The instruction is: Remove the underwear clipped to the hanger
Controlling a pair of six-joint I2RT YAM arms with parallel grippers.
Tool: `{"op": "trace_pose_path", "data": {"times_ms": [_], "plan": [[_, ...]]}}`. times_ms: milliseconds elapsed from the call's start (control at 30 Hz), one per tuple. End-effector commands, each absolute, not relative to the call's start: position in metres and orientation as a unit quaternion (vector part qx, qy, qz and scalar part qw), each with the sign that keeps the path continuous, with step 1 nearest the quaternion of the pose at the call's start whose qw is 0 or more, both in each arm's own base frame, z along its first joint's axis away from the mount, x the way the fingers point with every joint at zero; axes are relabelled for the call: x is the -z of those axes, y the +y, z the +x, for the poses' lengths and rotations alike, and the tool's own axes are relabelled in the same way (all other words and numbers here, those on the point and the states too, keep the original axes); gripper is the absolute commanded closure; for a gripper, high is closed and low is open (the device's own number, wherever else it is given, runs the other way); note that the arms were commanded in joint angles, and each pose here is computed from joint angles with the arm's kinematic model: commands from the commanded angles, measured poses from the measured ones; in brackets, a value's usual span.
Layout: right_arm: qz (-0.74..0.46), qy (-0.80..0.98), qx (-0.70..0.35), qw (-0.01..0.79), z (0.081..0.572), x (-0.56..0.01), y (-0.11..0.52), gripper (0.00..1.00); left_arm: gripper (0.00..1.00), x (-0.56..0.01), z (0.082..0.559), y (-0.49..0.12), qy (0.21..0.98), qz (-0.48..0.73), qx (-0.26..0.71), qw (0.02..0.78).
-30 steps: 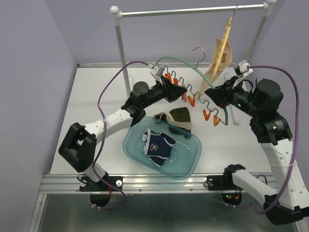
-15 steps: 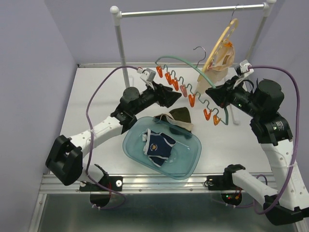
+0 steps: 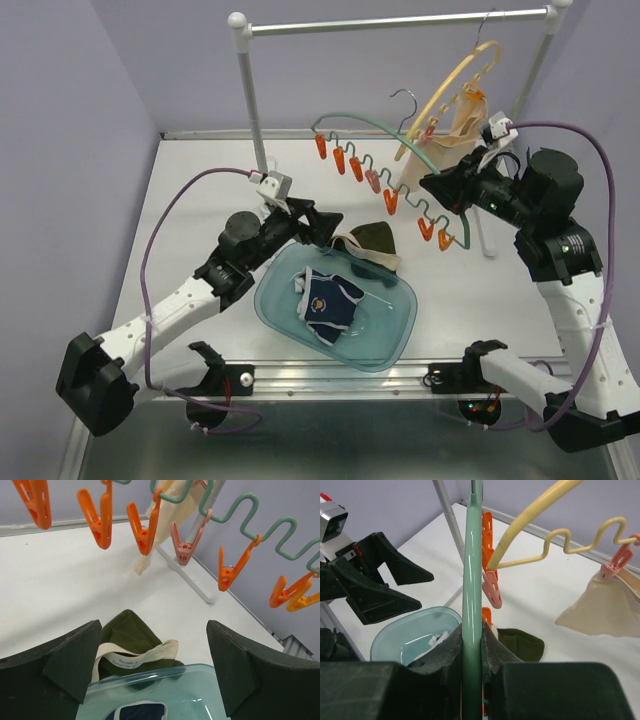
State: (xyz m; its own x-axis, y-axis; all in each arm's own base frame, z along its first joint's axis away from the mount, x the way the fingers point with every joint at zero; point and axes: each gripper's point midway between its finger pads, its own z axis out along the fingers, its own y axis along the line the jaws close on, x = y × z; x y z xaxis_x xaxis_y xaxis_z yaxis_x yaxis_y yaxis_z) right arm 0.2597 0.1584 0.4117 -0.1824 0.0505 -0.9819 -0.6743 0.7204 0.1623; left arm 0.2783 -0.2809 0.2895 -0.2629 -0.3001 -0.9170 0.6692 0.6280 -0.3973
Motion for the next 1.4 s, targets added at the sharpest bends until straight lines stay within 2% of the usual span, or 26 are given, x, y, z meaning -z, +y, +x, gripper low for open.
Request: {"op": "trace_pose_path", "data": {"times_ms": [0,233,667,967,1367], "plan": [[-0.255,0.629,-0.328,0.657,0.245,-0.481,0.167,0.99,0.01,-0.304,0.278,-0.248,0.666,0.1,0.368,0.641],[-0.24,0.63,-0.343,0.654,0.27,-0.506,0.175,0.99,0.01,-0.287,0.276,-0.206,0.689,0.027,0.315,0.652],[-0.154,0.634,-0.391,0.649,0.317,-0.555,0.183,0.99,0.01,-0.281,0.259,-0.173,0.68,-0.061,0.33,0.652],[-0.103,0.643,-0.42,0.633,0.347,-0.563,0.189,0.99,0.01,-0.281,0.255,-0.166,0.674,-0.076,0.335,0.655],[-0.06,0.672,-0.431,0.599,0.378,-0.543,0.2,0.99,0.01,-0.277,0.253,-0.166,0.676,-0.072,0.336,0.652]]}}
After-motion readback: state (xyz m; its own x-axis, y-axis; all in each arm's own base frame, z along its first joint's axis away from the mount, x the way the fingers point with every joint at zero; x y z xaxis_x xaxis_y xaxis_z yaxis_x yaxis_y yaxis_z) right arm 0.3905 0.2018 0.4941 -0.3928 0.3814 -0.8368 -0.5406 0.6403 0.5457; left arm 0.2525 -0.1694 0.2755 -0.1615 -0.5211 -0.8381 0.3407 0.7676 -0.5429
